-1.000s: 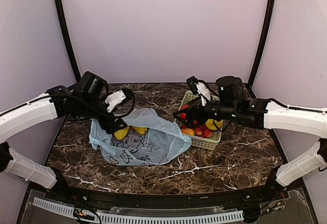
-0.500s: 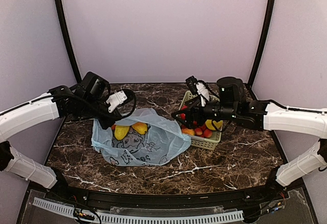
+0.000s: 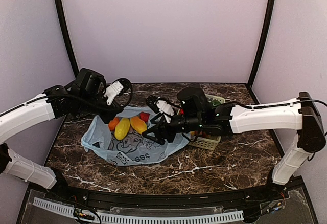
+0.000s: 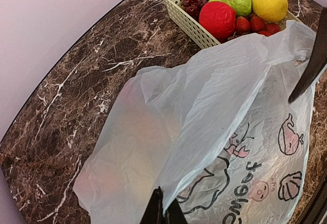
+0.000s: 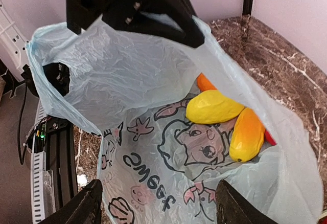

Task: Untie the knot of the plastic bag and take out the fruit
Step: Hold the takeout bag at the center of the board.

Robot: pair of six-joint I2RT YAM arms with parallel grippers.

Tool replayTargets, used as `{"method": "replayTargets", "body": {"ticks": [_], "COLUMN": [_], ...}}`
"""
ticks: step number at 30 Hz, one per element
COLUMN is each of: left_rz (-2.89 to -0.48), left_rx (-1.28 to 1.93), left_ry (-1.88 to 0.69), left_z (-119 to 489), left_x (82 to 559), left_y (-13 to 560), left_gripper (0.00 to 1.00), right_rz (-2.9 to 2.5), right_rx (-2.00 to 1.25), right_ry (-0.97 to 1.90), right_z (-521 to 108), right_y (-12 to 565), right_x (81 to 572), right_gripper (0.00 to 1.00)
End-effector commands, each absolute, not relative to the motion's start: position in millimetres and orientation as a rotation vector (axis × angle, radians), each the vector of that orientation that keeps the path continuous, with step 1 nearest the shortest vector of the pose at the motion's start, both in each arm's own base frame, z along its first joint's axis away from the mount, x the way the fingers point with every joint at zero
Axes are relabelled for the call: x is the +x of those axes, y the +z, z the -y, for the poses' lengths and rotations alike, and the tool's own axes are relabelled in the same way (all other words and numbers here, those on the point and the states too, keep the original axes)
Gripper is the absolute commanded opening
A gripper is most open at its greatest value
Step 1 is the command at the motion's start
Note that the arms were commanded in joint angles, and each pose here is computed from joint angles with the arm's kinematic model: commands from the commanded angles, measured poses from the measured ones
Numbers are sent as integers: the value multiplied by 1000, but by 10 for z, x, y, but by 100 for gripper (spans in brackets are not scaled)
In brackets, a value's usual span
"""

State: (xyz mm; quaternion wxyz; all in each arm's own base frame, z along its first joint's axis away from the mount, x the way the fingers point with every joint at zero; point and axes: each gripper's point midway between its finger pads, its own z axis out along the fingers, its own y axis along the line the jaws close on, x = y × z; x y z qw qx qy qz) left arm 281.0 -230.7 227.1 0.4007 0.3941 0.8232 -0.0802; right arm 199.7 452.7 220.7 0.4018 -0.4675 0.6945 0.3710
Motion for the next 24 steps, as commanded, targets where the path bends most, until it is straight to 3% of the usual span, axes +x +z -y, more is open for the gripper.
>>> {"method": "replayTargets", "body": {"ticks": [1, 7, 14, 24], "left_rz": [-2081, -2080, -2084, -2060], "left_rx": [928, 884, 835, 860], "left_ry": [-227, -225, -249, -405], "left_z": [2299, 2272, 2288, 2446], "left_x": [2813, 2834, 2857, 2726], "left_y": [2354, 2403, 2474, 2678], "left_gripper": [1, 1, 1, 1], "right_rz": [-1742, -1786, -1839, -2053], "right_rx": [-1275, -1359, -1395, -1226], "right_ry": [896, 802, 755, 674], "right_z": [-4774, -4904, -4938, -5003], "right_y": [2021, 1652, 1361, 1005], "right_x": [1928, 1913, 1941, 2530], "right_gripper": [70, 61, 59, 58]}}
